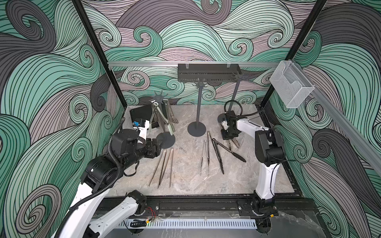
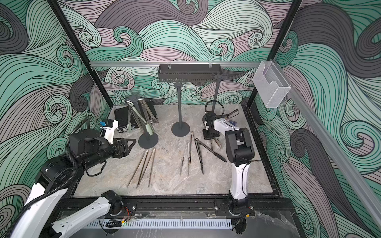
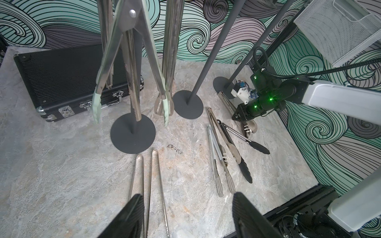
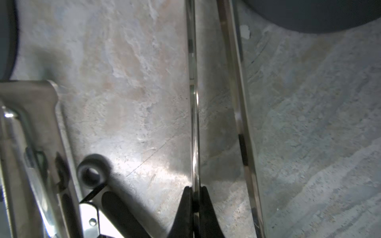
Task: Hang food tongs on kitchen utensil racks
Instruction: Pick up the food tongs from the center of the board.
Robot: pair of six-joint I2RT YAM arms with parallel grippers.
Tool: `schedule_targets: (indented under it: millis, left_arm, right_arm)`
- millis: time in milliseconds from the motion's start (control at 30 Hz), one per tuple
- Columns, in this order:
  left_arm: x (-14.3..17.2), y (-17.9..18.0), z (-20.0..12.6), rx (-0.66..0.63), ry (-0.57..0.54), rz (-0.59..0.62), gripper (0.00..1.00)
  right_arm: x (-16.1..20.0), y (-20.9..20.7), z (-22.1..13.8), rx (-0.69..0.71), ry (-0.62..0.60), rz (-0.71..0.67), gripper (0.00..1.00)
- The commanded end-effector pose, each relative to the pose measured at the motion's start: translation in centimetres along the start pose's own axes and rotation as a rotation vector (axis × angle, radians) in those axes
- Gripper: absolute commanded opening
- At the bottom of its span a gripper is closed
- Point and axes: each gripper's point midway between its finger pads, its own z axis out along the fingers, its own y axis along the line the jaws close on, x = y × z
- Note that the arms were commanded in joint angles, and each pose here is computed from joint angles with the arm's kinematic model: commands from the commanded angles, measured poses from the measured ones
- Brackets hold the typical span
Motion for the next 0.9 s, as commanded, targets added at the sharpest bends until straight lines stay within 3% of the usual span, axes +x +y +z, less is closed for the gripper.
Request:
schedule_targets:
  millis: [0, 400, 867]
  left_arm:
    - [-0.5, 0.4, -0.3, -0.019, -0.030, 0.010, 0.68]
    - [-0.3, 0.8, -0.4, -0.037, -0.032, 0.012, 0.68]
    - [0.2, 1.2, -0.6, -0.048, -0.031, 0.011, 0.68]
  right_arm:
    - [-1.0, 0.3, -3.1, 0.017, -0.081, -0.010, 0.00]
    - [-1.8, 3.6, -9.5, -0.008, -0.269, -0.133, 0.00]
    - [-3.0, 9.6, -25.9, -0.321, -0.750, -0.329, 0.00]
